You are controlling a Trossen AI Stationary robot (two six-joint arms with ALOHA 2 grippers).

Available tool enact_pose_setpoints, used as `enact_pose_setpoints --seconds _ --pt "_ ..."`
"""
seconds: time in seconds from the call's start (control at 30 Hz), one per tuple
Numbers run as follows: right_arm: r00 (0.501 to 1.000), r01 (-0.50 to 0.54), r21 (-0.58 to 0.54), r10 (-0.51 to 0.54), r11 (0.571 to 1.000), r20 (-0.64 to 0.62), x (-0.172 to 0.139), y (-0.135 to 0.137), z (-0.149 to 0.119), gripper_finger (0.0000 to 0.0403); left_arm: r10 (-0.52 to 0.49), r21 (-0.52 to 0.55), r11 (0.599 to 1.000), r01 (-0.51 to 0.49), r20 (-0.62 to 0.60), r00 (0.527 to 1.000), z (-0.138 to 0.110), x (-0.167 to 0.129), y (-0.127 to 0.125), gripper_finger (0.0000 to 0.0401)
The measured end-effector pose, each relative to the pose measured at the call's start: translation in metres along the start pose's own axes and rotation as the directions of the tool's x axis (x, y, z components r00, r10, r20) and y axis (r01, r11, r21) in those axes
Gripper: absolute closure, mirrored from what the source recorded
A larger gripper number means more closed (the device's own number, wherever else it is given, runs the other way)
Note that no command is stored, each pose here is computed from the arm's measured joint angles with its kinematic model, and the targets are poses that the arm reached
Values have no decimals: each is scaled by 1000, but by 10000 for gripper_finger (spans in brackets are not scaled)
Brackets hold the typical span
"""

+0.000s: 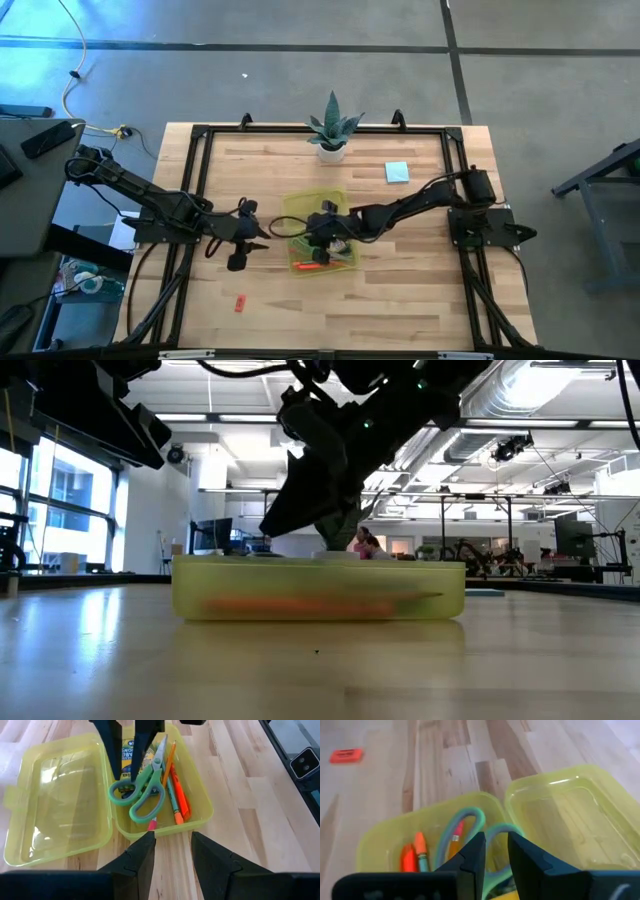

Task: Pack school essentials
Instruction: Put the green scissors into the yellow school supply box

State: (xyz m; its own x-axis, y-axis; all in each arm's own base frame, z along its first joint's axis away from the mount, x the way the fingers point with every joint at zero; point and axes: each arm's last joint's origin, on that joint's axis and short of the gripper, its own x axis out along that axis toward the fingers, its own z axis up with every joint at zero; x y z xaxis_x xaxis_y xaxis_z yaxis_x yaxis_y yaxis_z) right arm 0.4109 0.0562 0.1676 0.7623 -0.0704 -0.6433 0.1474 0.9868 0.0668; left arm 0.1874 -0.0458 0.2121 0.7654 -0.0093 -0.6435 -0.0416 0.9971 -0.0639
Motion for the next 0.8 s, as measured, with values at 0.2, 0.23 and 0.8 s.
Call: enact_pose_setpoints --seconds 0.2,0.23,0.8 --pt "1000 -5 50 6 999 -11 6 -14 1 328 0 0 1000 0 0 1000 0 0 0 281" --pt "1000 -9 53 10 999 -20 7 -16 0 328 0 0 1000 0 -1 1000 0 0 0 281" --pt "986 -151 72 155 986 -56 11 -9 -5 328 0 1 1000 0 -3 1000 0 0 0 281"
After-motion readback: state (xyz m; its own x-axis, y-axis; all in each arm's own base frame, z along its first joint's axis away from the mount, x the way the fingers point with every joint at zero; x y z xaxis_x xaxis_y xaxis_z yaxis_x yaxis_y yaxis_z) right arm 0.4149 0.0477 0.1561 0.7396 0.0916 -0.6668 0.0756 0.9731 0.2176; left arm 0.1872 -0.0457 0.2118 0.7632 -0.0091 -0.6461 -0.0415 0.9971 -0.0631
